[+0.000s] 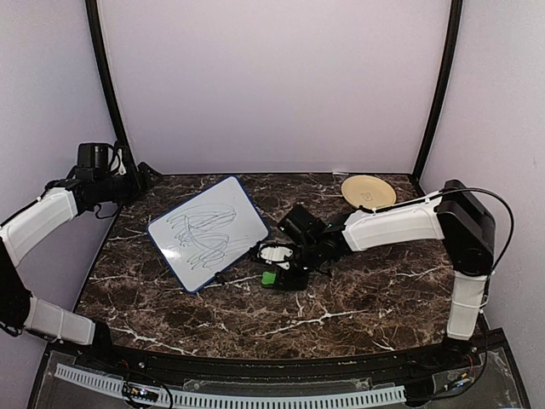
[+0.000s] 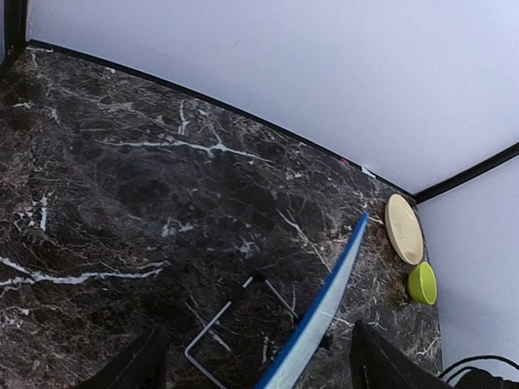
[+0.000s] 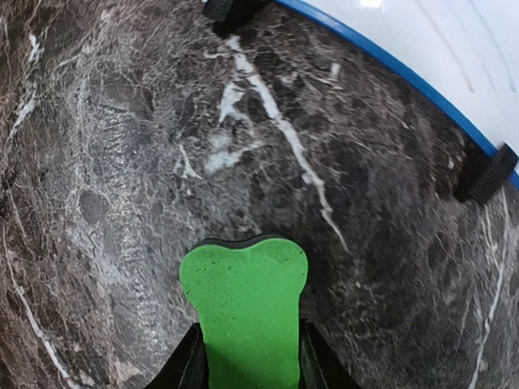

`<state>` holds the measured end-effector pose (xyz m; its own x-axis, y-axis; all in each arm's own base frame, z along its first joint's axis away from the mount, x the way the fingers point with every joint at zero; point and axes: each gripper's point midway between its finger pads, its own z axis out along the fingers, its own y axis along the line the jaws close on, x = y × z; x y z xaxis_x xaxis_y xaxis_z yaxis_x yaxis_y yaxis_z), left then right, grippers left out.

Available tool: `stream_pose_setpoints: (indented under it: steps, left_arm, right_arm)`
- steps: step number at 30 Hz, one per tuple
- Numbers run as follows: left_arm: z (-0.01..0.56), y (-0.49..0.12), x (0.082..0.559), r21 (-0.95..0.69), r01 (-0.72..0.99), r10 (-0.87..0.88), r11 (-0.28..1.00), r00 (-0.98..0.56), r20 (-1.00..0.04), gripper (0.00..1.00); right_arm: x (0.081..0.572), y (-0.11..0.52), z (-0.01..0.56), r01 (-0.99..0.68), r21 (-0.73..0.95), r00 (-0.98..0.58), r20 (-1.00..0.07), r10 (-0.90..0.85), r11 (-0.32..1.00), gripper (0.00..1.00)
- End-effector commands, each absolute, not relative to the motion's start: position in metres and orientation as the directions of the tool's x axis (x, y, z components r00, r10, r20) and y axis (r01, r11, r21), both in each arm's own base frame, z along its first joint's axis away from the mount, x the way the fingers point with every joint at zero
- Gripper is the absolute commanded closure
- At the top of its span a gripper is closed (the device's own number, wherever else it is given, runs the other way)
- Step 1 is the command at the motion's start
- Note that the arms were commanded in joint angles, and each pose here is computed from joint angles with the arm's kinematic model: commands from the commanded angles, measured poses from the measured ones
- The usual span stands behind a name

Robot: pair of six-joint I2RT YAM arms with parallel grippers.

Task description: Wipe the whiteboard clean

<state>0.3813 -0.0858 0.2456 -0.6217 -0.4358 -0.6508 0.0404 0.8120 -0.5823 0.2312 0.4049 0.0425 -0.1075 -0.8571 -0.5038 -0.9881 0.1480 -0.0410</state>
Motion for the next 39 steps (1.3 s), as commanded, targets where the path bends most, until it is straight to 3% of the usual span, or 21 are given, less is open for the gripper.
stream_pose_setpoints:
  steps: [1,6,11,22,33,39]
  left_arm:
    - [0.246,-0.063,0.406,-0.627,0.069,-0.462,0.776,-0.615,-0.639,0.25]
    - [0.203,-0.034,0.425,-0.686,0.050,-0.497,0.726,-0.651,-0.574,0.32]
    - [0.150,-0.058,0.429,-0.774,0.116,-0.462,0.622,-0.744,-0.483,0.38]
    - [0.060,-0.102,0.412,-0.833,0.096,-0.359,0.544,-0.871,-0.335,0.44]
    - [0.029,-0.153,0.377,-0.827,0.130,-0.212,0.548,-0.934,-0.287,0.43]
    - [0.019,-0.177,0.352,-0.818,0.151,-0.140,0.555,-0.952,-0.271,0.47]
  right_arm:
    - [0.245,0.404,0.082,-0.964,0.002,-0.205,-0.647,-0.734,0.267,0.70]
    - [0.252,0.393,0.107,-0.948,0.052,-0.257,-0.708,-0.657,0.314,0.69]
    - [0.256,0.388,0.127,-0.940,0.086,-0.279,-0.752,-0.597,0.330,0.69]
    - [0.264,0.372,0.150,-0.933,0.092,-0.286,-0.778,-0.559,0.349,0.69]
    - [0.276,0.349,0.160,-0.911,0.098,-0.313,-0.795,-0.519,0.400,0.68]
    - [0.284,0.337,0.170,-0.897,0.106,-0.328,-0.811,-0.485,0.430,0.68]
